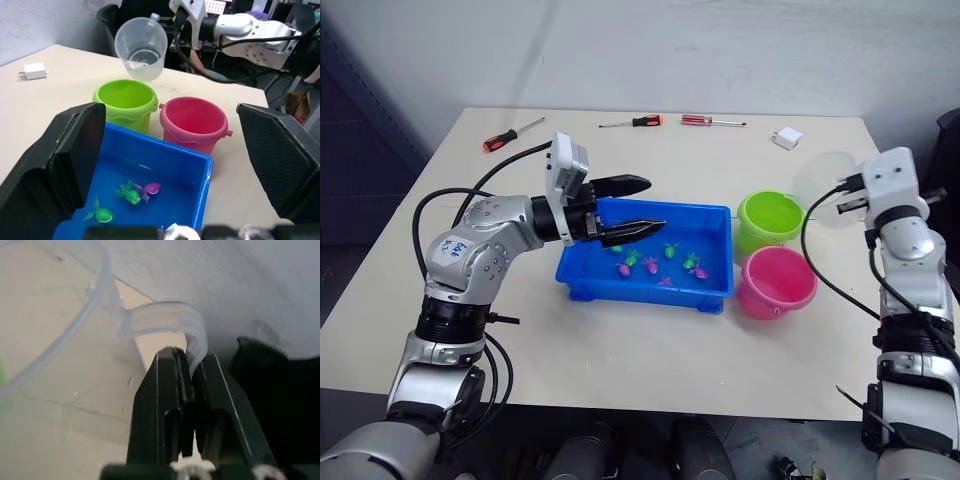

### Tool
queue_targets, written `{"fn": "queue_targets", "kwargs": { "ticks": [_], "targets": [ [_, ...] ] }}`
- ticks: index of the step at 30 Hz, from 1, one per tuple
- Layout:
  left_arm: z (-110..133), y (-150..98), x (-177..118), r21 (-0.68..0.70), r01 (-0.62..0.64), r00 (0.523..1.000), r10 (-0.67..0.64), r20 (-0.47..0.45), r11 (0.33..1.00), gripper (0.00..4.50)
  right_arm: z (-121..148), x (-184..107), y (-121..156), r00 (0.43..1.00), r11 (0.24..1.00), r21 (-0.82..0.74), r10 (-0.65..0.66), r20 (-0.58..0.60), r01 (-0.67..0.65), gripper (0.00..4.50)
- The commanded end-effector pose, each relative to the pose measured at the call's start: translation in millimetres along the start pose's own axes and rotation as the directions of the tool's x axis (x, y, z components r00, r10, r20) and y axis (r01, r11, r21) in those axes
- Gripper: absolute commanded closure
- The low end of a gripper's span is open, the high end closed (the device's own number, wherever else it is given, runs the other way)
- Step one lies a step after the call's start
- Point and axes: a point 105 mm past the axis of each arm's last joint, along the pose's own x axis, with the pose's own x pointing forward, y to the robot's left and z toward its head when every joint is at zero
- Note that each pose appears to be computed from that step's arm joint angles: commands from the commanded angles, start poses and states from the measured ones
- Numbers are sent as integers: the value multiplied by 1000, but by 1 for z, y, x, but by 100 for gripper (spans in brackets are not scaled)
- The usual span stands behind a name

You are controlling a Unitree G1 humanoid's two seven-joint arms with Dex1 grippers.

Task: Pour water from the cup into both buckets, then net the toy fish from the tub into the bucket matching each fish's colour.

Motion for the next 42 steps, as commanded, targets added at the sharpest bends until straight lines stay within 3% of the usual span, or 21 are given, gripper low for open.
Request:
{"fn": "queue_targets", "kwargs": {
  "ticks": [1,6,12,20,21,23,24,29,34,39,41,42],
  "targets": [
    [20,-18,-4,42,101,993,-103,60,994,0,2,-24,-27,996,975,202,-91,-2,90,448],
    [28,-33,-9,13,208,974,-209,89,978,0,-42,-74,-30,976,858,472,-146,-159,205,448],
    [30,-39,-7,7,263,962,-263,81,965,0,-79,-112,-8,956,853,468,-109,-271,230,448],
    [30,-40,-1,14,311,948,-311,70,950,0,-114,-132,3,932,846,449,-139,-334,287,448],
    [30,-39,1,17,317,946,-317,69,948,0,-118,-135,3,929,847,444,-141,-343,292,371],
    [31,-39,3,24,326,942,-327,68,945,0,-122,-140,5,928,862,421,-133,-348,282,294],
    [31,-38,4,28,329,942,-330,67,944,0,-121,-147,6,927,873,406,-125,-353,272,226],
    [30,-35,5,38,344,936,-346,62,938,0,-116,-172,6,926,905,348,-114,-360,246,4],
    [23,-35,15,32,368,928,-369,58,929,0,-96,-201,8,932,937,294,-78,-353,189,4],
    [14,-29,18,29,336,941,-337,39,941,0,-63,-212,1,957,949,302,8,-289,84,4],
    [6,-23,11,12,300,954,-300,21,954,0,-29,-204,12,969,929,347,195,-154,-132,4],
    [2,-20,6,1,276,961,-276,9,961,0,-13,-200,20,948,901,351,305,-92,-256,4]
  ]
}}
